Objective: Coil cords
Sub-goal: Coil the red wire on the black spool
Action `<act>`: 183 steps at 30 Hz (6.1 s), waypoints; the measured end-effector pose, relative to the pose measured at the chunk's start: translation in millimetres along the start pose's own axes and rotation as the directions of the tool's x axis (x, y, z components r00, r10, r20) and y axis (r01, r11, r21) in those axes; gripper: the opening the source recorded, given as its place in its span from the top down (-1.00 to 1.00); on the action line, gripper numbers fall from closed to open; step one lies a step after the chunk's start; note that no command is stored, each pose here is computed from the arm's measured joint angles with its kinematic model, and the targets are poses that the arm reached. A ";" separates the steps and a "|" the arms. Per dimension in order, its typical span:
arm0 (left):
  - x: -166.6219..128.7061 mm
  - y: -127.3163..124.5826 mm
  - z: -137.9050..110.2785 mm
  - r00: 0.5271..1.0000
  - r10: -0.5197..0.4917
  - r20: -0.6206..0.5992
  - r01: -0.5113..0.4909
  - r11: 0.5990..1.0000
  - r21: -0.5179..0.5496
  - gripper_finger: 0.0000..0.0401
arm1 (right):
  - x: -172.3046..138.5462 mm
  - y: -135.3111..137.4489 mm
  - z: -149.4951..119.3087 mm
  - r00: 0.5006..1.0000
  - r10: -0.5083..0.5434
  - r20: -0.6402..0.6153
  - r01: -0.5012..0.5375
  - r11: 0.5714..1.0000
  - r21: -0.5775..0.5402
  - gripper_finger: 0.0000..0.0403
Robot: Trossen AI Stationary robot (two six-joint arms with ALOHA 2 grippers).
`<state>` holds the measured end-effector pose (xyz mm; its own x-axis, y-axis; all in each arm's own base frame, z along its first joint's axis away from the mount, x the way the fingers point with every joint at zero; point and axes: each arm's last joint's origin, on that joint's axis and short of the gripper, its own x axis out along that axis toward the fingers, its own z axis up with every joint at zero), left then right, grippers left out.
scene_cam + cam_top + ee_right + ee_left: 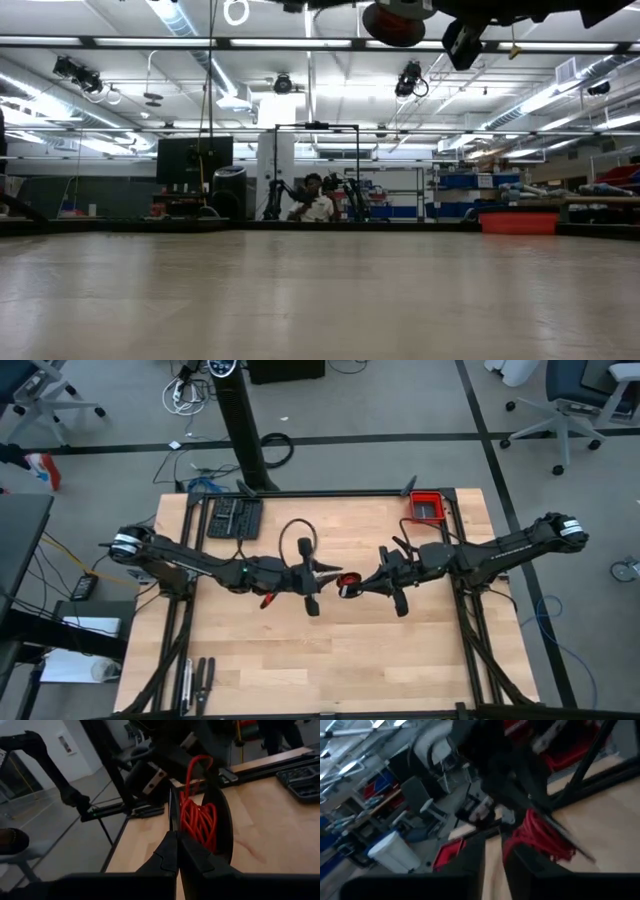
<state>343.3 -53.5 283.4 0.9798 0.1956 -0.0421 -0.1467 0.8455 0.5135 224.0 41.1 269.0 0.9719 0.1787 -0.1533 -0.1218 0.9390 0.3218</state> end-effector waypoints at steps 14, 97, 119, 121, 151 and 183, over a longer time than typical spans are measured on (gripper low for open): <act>14.8 -0.5 16.0 0.996 0.002 -0.087 0.002 0.999 0.046 0.34 | -0.1 -0.8 -4.8 0.998 0.015 -0.053 -0.014 1.000 0.018 1.00; 18.6 53.1 29.9 0.821 -0.406 -0.401 0.226 0.877 -0.424 0.56 | -0.6 -17.0 35.5 0.912 0.390 -0.127 -0.395 0.919 -0.014 0.99; 18.8 80.7 46.5 0.879 -0.272 -0.392 0.131 0.927 -0.351 0.48 | -10.7 -12.9 33.1 0.866 0.462 -0.188 -0.439 0.885 0.155 0.99; 18.3 81.6 43.9 0.869 -0.276 -0.411 0.128 0.928 -0.351 0.52 | -9.9 -12.8 31.8 0.852 0.484 -0.201 -0.451 0.872 0.188 0.99; 21.7 99.3 31.7 0.857 -0.307 -0.413 0.135 0.908 -0.396 1.00 | -19.0 -15.1 19.0 0.627 0.707 -0.327 -0.420 0.660 0.623 0.99; 26.9 28.9 -6.3 0.979 -0.177 0.098 0.202 0.873 -0.444 1.00 | -8.5 -18.9 26.9 0.912 0.345 -0.222 -0.377 0.918 -0.121 0.99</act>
<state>364.6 -20.6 291.7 0.9988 -0.0068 -0.0487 0.0097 0.9982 0.0594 223.5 13.9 289.3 0.7998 0.5519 -0.2359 -0.5023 0.8306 0.2405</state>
